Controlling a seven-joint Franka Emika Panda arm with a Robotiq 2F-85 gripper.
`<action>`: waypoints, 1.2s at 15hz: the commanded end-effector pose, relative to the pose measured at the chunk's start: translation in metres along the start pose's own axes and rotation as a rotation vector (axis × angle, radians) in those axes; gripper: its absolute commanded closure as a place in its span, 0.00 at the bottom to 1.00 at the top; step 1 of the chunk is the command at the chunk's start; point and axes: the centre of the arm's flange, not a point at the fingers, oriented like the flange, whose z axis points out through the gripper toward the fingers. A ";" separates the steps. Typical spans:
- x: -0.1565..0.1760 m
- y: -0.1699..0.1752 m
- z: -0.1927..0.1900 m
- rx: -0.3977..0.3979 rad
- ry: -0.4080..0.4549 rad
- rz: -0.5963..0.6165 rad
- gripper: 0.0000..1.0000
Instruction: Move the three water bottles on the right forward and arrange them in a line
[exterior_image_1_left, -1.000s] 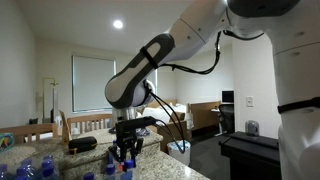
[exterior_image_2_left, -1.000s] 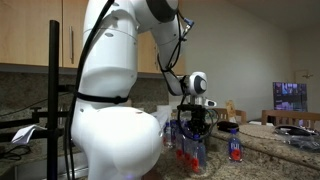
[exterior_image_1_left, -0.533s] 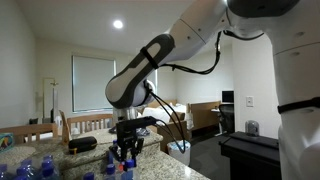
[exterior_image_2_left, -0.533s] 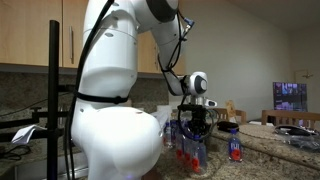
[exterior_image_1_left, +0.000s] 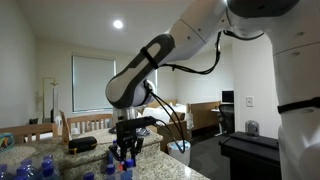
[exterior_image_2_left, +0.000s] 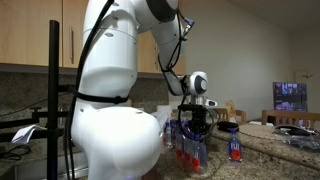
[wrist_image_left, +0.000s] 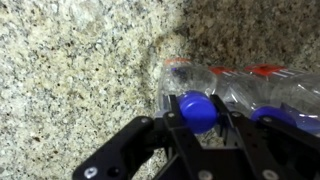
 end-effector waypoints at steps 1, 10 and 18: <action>-0.004 0.001 0.001 -0.006 0.020 0.012 0.87; -0.003 0.001 0.005 0.002 0.017 0.005 0.87; -0.002 0.000 0.005 0.003 0.013 0.002 0.87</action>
